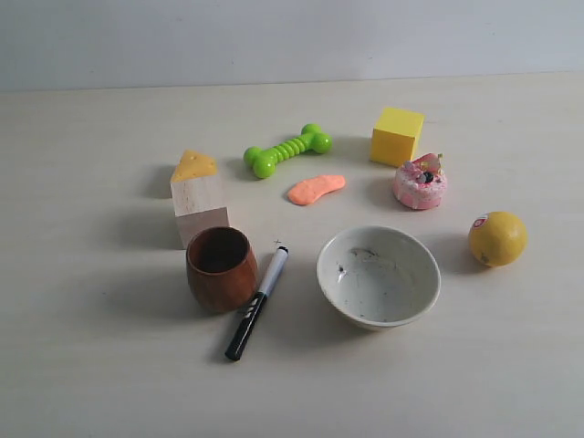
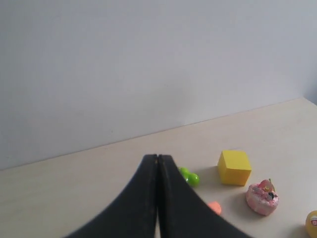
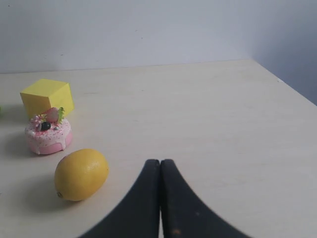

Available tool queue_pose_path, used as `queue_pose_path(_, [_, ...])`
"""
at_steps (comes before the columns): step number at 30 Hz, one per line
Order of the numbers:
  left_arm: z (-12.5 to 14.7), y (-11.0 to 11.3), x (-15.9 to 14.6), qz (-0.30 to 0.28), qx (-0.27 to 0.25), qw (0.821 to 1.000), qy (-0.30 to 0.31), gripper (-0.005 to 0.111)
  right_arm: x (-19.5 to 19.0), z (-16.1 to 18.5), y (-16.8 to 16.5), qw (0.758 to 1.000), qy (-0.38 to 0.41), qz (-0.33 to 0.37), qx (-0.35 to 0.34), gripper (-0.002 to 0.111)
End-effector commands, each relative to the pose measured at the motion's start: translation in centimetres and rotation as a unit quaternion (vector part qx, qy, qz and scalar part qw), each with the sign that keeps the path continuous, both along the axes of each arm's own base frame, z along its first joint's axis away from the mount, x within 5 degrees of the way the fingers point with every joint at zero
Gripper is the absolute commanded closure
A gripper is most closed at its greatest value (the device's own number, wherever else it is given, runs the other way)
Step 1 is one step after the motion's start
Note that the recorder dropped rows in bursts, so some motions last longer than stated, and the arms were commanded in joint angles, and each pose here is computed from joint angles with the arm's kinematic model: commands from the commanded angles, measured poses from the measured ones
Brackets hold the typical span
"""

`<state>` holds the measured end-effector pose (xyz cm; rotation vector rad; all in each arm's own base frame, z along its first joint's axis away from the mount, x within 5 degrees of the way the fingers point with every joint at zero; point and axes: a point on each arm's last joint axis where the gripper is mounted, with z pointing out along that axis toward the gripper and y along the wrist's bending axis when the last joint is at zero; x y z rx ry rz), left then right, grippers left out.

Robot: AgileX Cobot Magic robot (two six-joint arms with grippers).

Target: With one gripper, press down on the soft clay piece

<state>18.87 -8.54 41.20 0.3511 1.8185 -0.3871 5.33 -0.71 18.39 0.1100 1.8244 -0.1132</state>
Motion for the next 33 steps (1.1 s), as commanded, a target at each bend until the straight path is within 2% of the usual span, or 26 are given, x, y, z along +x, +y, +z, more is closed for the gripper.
queue_pose_path(1, [-0.4,-0.6,1.0,-0.004,-0.006,1.0,0.01,0.107,0.0,-0.1,0.0,1.0,-0.002,0.0,-0.002,0.108])
queue_pose_path(4, [-1.7,-1.2,2.4,-0.013,0.03,0.999,0.031,0.107,0.0,-0.1,0.0,1.0,-0.002,0.0,-0.002,0.108])
queue_pose_path(9, [-4.8,-3.2,5.8,-0.044,0.088,0.985,0.142,0.107,0.0,-0.1,0.0,1.0,-0.002,0.0,-0.002,0.108])
queue_pose_path(13, [-6.8,-6.3,7.9,-0.089,0.126,0.967,0.201,0.107,0.0,-0.1,0.0,1.0,-0.002,0.0,-0.002,0.108])
queue_pose_path(17, [-8.5,-10.4,9.0,-0.135,0.148,0.951,0.237,0.107,0.0,-0.1,0.0,1.0,-0.002,0.0,-0.002,0.108])
queue_pose_path(23, [-10.9,-15.6,10.9,-0.131,0.155,0.926,0.319,0.107,0.0,-0.1,0.0,1.0,-0.002,0.0,-0.002,0.108])
queue_pose_path(28, [-13.0,-18.5,12.2,-0.124,0.191,0.904,0.363,0.107,0.0,-0.1,0.0,1.0,-0.002,0.0,-0.002,0.108])
queue_pose_path(33, [-13.8,-21.0,13.2,-0.124,0.205,0.899,0.368,0.107,0.0,-0.1,0.0,1.0,-0.002,0.0,-0.002,0.108])
